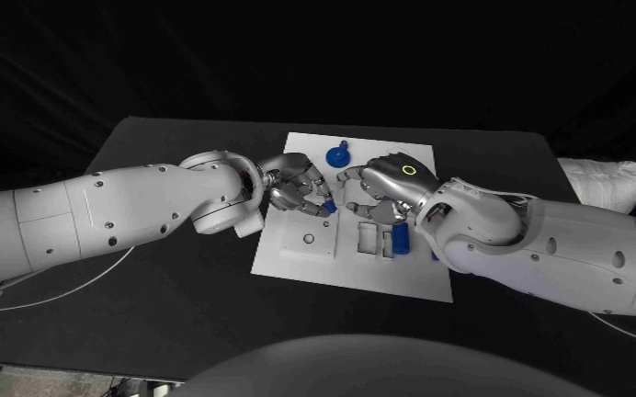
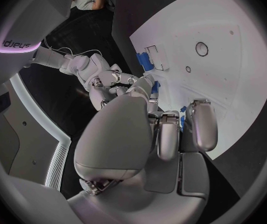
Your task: Assemble the parts on the task board
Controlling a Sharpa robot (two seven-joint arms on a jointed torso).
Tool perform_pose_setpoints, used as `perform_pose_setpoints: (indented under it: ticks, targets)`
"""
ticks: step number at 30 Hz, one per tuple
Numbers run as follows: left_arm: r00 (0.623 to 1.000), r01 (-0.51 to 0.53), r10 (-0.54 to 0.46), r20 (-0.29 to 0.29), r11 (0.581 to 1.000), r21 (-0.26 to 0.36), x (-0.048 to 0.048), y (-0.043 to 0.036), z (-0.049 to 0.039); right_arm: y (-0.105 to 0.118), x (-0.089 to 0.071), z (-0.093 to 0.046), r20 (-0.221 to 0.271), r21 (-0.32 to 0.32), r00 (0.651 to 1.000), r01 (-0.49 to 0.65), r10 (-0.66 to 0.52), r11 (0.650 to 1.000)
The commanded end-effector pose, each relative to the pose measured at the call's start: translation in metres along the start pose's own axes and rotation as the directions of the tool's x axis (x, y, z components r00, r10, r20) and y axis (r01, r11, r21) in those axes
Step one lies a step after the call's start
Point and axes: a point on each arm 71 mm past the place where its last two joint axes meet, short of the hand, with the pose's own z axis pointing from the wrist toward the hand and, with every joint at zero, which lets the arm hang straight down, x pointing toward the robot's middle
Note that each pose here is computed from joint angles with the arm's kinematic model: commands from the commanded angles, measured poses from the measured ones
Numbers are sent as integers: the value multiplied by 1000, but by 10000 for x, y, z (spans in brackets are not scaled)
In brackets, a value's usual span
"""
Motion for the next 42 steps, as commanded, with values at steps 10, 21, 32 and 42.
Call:
perform_pose_setpoints:
  ticks: [10,21,32,42]
  targets:
    - [990,-68,59,130,995,71,-53,-29,-37,-139,-71,-116,90,-37,994,-59,62,998]
    - [918,-40,-5,395,994,106,-47,14,-73,-206,-109,-132,161,-17,898,-411,409,911]
    - [839,31,-73,540,996,87,134,173,-96,-178,-45,-46,127,28,860,-500,493,865]
    - [825,61,-103,555,994,94,240,232,-91,-155,3,23,101,71,883,-466,458,882]
